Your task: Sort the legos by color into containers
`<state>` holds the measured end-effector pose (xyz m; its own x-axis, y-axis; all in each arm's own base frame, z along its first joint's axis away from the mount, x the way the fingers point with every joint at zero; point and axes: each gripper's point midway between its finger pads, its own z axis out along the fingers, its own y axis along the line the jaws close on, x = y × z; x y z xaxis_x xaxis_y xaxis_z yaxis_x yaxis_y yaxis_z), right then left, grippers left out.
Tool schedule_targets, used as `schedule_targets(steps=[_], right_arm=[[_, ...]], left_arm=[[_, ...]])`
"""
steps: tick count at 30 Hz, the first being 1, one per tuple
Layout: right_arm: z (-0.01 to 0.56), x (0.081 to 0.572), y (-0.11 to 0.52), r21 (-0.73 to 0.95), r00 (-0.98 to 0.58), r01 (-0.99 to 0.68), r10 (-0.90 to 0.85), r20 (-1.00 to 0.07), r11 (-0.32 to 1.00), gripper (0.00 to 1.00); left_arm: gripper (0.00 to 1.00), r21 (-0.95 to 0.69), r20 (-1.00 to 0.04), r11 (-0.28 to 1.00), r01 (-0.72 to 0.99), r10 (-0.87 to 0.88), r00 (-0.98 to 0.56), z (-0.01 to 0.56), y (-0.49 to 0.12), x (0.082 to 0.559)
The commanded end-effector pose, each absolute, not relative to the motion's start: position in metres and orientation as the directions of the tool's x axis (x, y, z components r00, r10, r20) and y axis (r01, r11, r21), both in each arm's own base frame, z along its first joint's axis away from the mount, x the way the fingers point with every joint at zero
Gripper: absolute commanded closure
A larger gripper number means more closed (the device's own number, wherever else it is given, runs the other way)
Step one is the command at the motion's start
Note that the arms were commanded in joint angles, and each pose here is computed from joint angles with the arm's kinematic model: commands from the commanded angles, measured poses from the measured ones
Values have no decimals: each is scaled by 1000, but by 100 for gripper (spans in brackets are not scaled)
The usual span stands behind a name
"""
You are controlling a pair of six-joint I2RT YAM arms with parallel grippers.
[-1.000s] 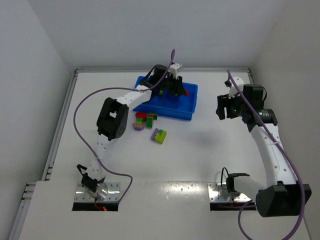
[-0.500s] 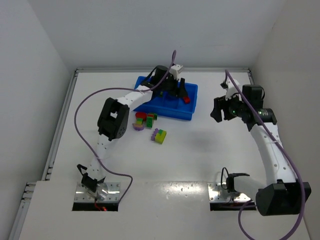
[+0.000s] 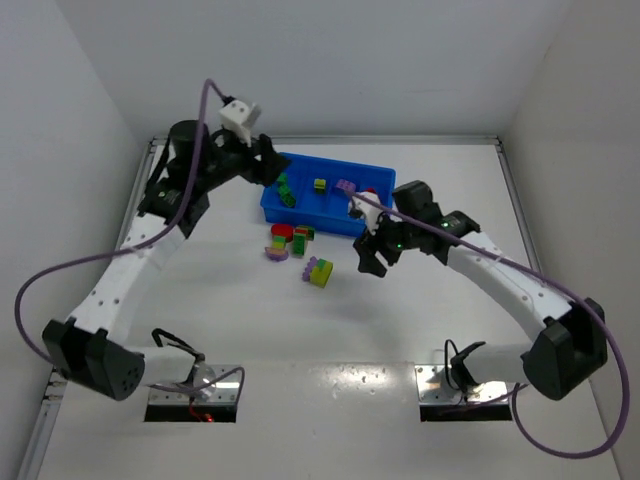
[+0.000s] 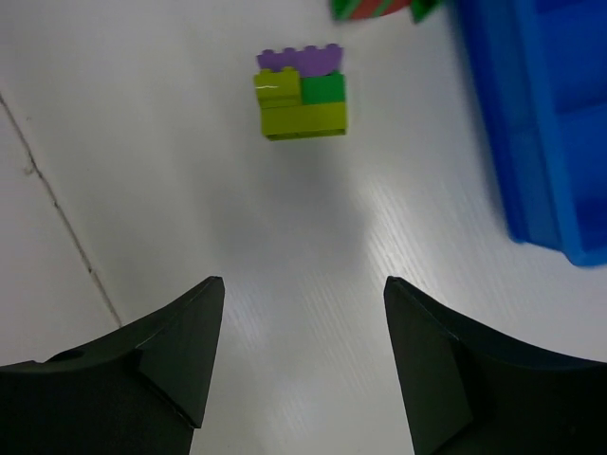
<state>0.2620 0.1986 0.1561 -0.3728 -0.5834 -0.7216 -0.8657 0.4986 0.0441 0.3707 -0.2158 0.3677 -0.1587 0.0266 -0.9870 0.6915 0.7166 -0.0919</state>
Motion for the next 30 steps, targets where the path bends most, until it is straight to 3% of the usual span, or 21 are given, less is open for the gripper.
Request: schedule_targets(steps=[1,7,16,22,30], right_arm=[[141,269,231,-15,-287,-901,-622,-728,433,31],[131,283,241,9,-342,-871,-592,-730,491,31],[130,292,223,-40,-360,-830,-588,-725,557,31],[130,294,221,-45,-370,-819,-586,-721,572,31],[123,297,217,-45,-388,-810,-591,-707,585,31]], left_arm=[[32,-86,-949,801,592,115,-294,316,-169,357],[34,27,-880,866,499,258,-399,260,-122,330],[39,103,-767,933,344,294,-570,169,-79,301],[39,44,-770,940,337,247,-589,159,-99,316],[39,-62,-671,940,334,209,-712,111,-137,351]])
